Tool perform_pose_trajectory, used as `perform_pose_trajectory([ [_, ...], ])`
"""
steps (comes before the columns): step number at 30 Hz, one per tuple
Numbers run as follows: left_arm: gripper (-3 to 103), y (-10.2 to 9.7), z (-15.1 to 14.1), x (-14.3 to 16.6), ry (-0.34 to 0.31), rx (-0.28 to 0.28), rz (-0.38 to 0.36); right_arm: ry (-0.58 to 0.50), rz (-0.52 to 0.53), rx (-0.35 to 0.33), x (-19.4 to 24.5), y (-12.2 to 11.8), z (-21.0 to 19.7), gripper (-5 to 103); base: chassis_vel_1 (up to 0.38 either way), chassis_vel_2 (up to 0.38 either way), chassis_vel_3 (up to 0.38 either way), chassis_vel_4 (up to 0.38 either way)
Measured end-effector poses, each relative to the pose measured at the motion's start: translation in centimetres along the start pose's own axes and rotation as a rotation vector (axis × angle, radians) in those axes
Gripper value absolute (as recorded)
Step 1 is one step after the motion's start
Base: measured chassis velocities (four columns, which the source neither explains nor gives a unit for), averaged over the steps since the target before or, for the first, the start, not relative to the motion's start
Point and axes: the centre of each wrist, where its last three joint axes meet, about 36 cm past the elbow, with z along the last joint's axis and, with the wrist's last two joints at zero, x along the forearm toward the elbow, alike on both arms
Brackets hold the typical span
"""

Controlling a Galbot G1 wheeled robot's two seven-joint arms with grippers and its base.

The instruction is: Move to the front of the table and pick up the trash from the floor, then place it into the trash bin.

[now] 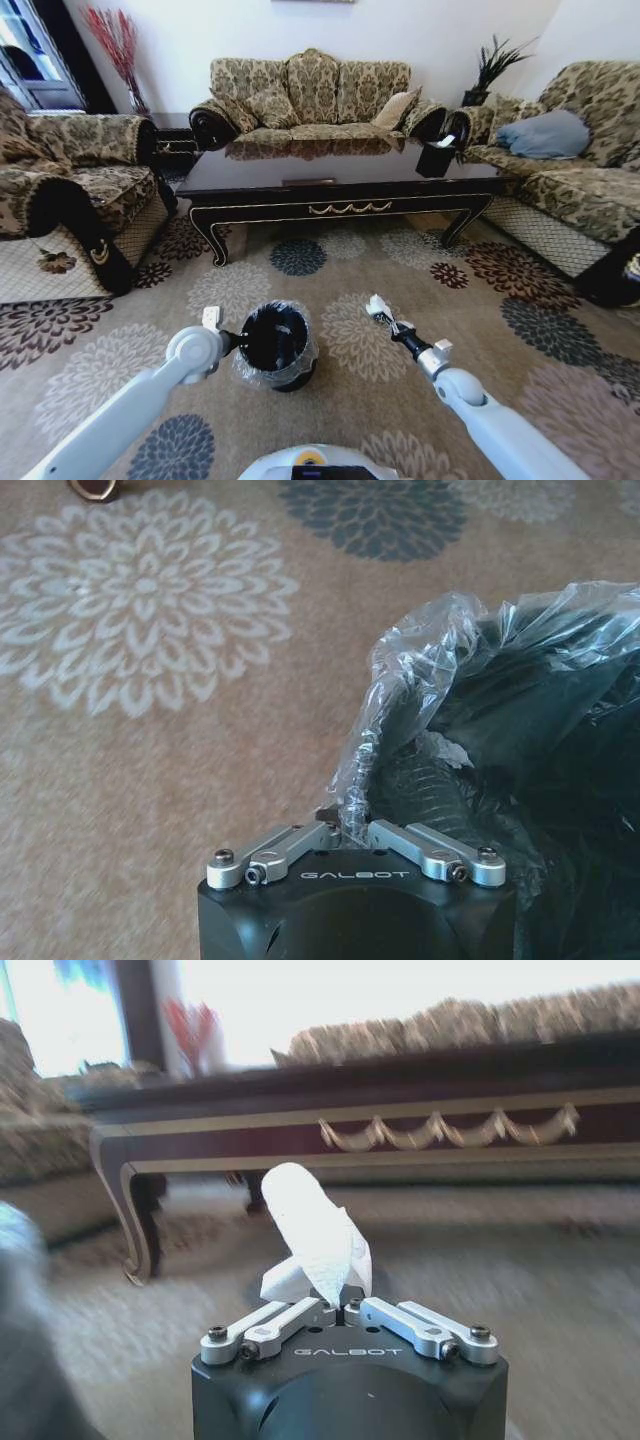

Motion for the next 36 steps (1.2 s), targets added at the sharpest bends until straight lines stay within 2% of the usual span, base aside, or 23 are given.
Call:
perform_pose_trajectory([
  [3,0,-0.7,-0.8,-0.3,-0.007,-0.013,0.007,-0.038,-0.029,0.005,0.3,1.4,-2.2,0,0.0,0.0,0.0,0.0],
  [7,0,-2.7,-1.9,-1.0,-0.006,-0.047,0.032,-0.093,-0.088,0.014,0.8,4.3,-5.3,0,0.0,0.0,0.0,0.0],
  [9,0,-3.1,-1.9,-1.2,-0.005,-0.054,0.036,-0.101,-0.099,0.017,0.9,4.8,-5.6,0,0.0,0.0,0.0,0.0],
  [10,0,-4.0,-2.1,-1.5,0.0,-0.071,0.045,-0.119,-0.128,0.024,1.1,6.0,-6.6,0,0.0,0.0,0.0,0.0],
  [13,0,-5.9,-2.2,-2.3,0.016,-0.106,0.07,-0.124,-0.171,0.019,1.7,8.0,-7.4,0,0.0,0.0,0.0,0.0],
  [14,0,-5.9,-2.2,-2.3,0.016,-0.106,0.07,-0.124,-0.171,0.019,1.7,8.0,-7.4,0,0.0,0.0,0.0,0.0],
  [17,0,-8.2,-2.5,-3.2,0.029,-0.134,0.108,-0.089,-0.205,0.029,2.5,9.4,-6.6,0,0.0,0.0,0.0,0.0],
  [20,0,-9.2,-2.7,-3.7,0.035,-0.147,0.119,-0.077,-0.221,0.043,2.8,9.8,-6.1,0,0.0,0.0,0.0,0.0],
  [23,0,-11.6,-2.8,-4.6,0.048,-0.18,0.139,-0.06,-0.245,0.068,3.1,10.0,-5.7,0,0.0,0.0,0.0,0.0],
  [27,0,-13.0,-2.8,-5.0,0.055,-0.198,0.154,-0.057,-0.253,0.079,3.2,9.9,-5.8,0,0.0,0.0,0.0,0.0],
  [36,0,-14.0,-3.2,-5.3,0.056,-0.207,0.161,-0.04,-0.287,0.073,3.3,9.7,-5.0,0,0.0,0.0,0.0,0.0],
])
